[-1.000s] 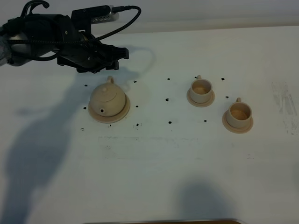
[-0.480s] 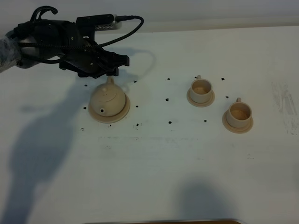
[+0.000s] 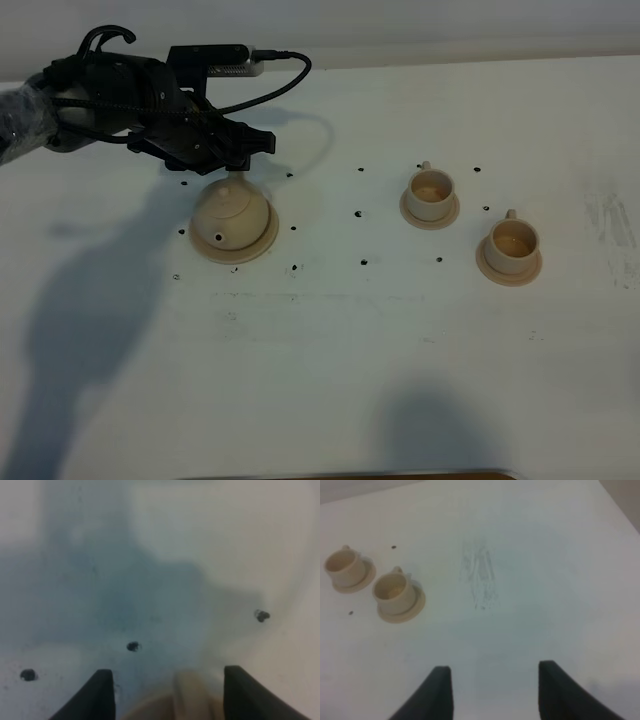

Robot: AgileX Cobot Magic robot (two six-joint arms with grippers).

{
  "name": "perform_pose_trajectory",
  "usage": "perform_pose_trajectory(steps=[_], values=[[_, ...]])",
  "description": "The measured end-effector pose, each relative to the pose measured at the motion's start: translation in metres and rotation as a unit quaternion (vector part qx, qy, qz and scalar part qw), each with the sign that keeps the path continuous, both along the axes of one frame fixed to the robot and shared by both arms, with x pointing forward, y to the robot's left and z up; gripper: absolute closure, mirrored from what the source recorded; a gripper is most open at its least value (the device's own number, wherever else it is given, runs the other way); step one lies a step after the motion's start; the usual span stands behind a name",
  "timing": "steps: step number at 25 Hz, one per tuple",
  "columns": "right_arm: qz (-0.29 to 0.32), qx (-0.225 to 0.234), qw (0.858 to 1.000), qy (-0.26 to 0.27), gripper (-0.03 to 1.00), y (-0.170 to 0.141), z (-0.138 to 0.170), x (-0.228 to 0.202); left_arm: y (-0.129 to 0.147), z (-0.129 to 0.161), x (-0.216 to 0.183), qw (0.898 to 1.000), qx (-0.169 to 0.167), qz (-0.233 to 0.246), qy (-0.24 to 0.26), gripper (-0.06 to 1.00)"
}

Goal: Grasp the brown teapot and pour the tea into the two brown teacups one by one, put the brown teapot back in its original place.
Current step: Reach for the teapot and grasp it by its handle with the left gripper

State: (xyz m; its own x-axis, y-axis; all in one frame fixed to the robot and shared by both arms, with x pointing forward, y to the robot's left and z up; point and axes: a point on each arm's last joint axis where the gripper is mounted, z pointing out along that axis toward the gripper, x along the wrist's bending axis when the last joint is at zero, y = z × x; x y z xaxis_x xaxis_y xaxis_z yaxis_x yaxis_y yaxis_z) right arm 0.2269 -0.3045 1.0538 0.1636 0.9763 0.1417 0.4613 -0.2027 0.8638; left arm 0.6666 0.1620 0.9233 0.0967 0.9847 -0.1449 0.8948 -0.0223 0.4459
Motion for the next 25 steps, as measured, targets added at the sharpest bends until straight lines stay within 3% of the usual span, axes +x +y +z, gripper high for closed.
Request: perform_pose_trajectory(steps=[25], values=[[0.000, 0.000, 1.000, 0.000, 0.56, 0.0000, 0.0000, 0.0000, 0.0049, -0.0025, 0.0029, 0.996, 0.062, -0.065, -0.023, 0.48]])
